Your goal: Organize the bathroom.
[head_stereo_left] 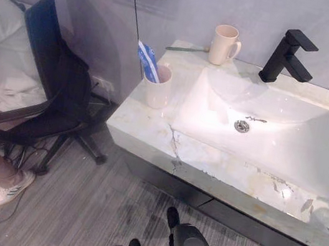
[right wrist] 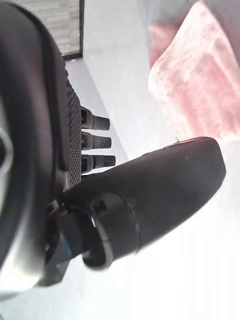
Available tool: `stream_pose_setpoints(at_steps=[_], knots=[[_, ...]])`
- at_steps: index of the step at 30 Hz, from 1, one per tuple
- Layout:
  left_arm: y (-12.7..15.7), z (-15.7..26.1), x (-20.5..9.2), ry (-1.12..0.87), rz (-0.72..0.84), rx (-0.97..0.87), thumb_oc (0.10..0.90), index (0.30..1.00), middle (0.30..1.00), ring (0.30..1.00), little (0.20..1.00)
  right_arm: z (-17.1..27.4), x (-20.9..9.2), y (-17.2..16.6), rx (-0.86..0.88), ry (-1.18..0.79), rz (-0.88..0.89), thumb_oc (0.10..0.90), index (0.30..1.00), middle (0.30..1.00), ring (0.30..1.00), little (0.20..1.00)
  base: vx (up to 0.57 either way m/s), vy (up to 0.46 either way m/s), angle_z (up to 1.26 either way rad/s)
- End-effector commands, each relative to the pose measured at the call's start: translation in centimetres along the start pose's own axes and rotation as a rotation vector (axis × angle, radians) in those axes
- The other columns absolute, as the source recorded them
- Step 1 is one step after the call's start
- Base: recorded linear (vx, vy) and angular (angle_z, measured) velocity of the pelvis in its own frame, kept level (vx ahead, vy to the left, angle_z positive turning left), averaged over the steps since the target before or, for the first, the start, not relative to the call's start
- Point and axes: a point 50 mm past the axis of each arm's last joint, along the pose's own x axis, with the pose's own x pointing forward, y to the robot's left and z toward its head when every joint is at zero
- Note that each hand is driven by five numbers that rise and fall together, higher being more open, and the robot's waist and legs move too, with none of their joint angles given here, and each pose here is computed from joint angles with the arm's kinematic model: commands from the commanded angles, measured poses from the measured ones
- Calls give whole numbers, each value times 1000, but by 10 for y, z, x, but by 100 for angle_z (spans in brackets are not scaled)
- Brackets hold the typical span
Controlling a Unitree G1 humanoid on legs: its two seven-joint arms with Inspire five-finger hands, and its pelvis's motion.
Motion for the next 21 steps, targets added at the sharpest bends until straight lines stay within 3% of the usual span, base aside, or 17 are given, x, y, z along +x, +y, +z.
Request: stream_pose_setpoints(at_steps=[1,7,21], knots=[[28,-35,-5,117,81,-38,800,900,900,900,900,59,4,15,45,-323,-34,800,900,900,900,900,0,0,0],[29,-36,-5,122,80,-42,800,900,900,900,900,50,14,-14,-46,-324,-178,800,900,900,900,900,0,0,0],[31,-30,-5,109,88,-57,800,900,900,900,900,21,24,-82,-42,-199,-455,800,900,900,900,900,-2,-1,-2]])
